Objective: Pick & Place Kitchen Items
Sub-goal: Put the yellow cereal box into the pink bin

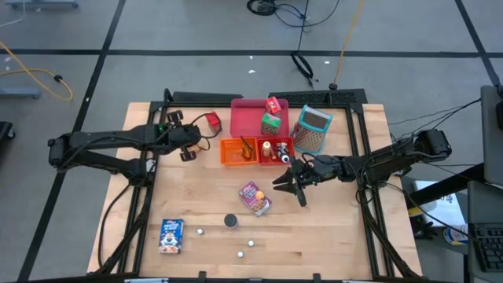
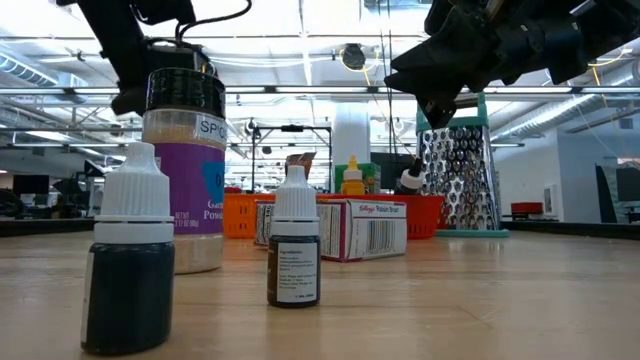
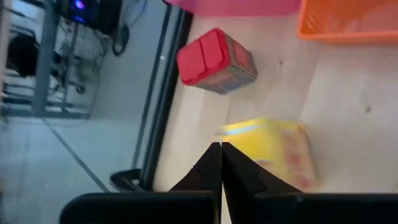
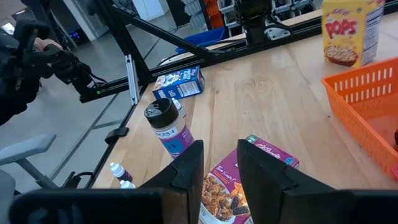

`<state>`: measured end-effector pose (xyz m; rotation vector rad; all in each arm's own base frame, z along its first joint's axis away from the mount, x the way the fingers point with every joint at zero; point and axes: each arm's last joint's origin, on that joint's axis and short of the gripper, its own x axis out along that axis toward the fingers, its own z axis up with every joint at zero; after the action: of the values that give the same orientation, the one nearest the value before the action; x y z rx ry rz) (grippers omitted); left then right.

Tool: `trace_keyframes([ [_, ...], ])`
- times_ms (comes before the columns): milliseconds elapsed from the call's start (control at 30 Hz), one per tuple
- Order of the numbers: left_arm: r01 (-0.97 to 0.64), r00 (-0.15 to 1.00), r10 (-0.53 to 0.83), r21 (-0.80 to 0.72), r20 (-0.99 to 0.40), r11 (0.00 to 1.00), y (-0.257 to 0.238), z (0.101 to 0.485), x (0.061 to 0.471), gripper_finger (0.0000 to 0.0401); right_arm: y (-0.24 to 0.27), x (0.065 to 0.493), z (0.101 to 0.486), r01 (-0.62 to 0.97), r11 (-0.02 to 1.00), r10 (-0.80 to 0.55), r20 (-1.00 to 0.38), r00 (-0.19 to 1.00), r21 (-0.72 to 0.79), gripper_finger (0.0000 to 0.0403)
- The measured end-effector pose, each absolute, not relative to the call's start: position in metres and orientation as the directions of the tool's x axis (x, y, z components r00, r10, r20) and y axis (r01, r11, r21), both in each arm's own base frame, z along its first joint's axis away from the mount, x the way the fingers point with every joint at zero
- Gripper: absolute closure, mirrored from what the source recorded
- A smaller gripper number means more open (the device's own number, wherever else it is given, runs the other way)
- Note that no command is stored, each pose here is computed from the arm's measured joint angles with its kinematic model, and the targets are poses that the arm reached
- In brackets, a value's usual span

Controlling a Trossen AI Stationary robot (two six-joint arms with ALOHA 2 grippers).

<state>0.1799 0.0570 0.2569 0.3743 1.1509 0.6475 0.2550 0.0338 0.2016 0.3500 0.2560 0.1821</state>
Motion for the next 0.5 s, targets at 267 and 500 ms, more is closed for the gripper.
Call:
trace_keyframes([
  [267, -0.378, 0.239, 0.615, 0.512, -0.751, 0.771, 0.061, 0.276, 0.175, 0.0343, 0.034, 0.255, 0.202, -0.132, 0.924, 0.220, -0.215, 0.951, 0.360, 0.0314],
  [500, -0.414, 0.263, 0.513, 0.384, -0.817, 0.825, 0.067, 0.274, 0.173, 0.0275, 0.034, 0.255, 0.202, -0.132, 0.923, 0.220, -0.215, 0.951, 0.360, 0.0314],
])
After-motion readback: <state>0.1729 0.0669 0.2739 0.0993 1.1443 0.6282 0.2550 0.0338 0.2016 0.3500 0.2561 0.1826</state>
